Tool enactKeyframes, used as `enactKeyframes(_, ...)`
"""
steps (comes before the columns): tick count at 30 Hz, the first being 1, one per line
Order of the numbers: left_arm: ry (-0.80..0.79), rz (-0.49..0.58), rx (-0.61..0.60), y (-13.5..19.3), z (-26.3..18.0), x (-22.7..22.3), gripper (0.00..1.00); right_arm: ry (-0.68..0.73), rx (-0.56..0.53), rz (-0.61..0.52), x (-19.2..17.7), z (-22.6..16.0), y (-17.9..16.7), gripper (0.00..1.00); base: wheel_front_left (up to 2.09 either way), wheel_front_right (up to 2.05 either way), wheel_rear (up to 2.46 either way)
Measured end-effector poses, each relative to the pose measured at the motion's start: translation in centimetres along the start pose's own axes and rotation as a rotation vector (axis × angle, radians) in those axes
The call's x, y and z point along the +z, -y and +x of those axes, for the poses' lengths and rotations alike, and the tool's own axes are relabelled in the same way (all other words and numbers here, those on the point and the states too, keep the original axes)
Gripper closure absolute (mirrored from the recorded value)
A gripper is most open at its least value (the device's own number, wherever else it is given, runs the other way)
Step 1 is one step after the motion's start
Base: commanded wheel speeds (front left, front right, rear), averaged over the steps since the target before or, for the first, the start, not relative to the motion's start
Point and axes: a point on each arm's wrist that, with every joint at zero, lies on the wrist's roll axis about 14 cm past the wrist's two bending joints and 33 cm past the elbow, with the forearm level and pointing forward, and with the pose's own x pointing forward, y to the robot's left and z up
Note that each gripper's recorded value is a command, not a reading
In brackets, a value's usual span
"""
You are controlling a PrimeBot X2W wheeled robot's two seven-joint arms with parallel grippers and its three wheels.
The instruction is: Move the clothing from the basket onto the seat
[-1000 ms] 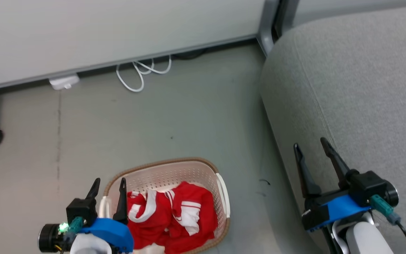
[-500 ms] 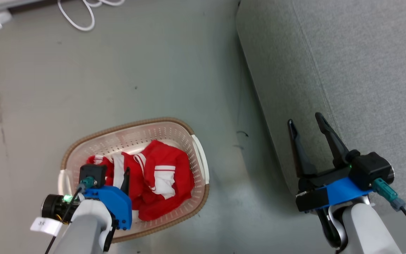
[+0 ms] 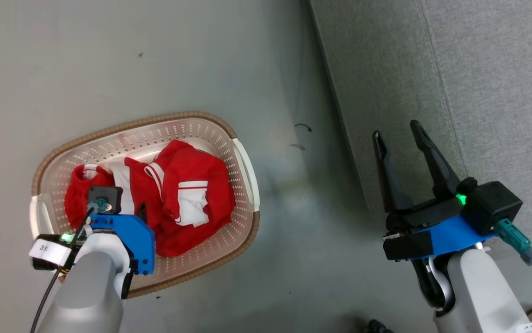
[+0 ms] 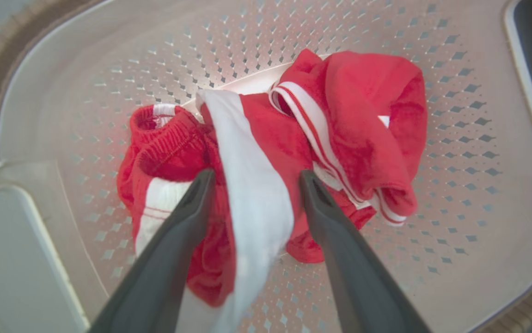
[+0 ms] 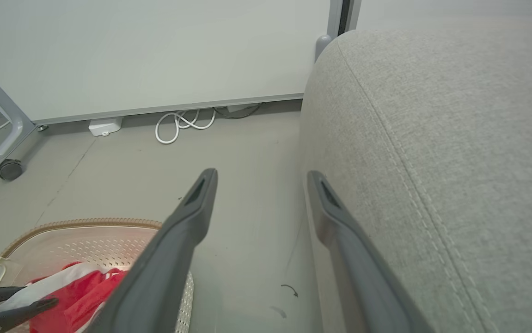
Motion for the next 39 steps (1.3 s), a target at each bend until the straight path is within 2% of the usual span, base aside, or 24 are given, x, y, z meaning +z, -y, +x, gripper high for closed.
enactKeyframes(8, -0.114, -0.010, -0.001, 0.0, 1.8, -2.2, 0.00, -0.027, 0.006, 0.002, -1.3, 0.9, 0.0, 0.00, 0.00, 0.00, 0.00)
enactKeyframes(9, -0.120, -0.009, 0.000, 0.0, 1.9, -2.3, 0.30, -0.030, 0.006, 0.001, -1.5, 1.0, -0.1, 0.00, 0.00, 0.00, 0.00)
enactKeyframes(10, -0.123, -0.010, 0.002, 0.1, 2.0, -2.3, 0.90, -0.030, 0.007, 0.001, -1.5, 1.0, -0.1, 0.00, 0.00, 0.00, 0.00)
enactKeyframes(11, -0.125, -0.011, 0.000, 0.1, 2.1, -2.3, 1.00, -0.030, 0.008, 0.001, -1.5, 1.1, -0.1, 0.00, 0.00, 0.00, 0.00)
enactKeyframes(26, -0.098, -0.029, -0.028, 1.1, 1.7, -1.4, 1.00, -0.010, 0.012, 0.008, -0.7, 1.1, -0.2, 0.00, 0.00, 0.00, 0.00)
enactKeyframes(36, 0.025, -0.039, -0.022, 1.3, -1.4, 1.6, 1.00, 0.057, 0.050, 0.007, 2.1, 0.8, -1.6, 0.00, 0.00, 0.00, 0.00)
enactKeyframes(39, 0.084, -0.072, -0.029, 1.5, -2.9, 2.8, 1.00, 0.082, 0.061, 0.005, 3.2, 0.3, -2.1, 0.00, 0.00, 0.00, 0.00)
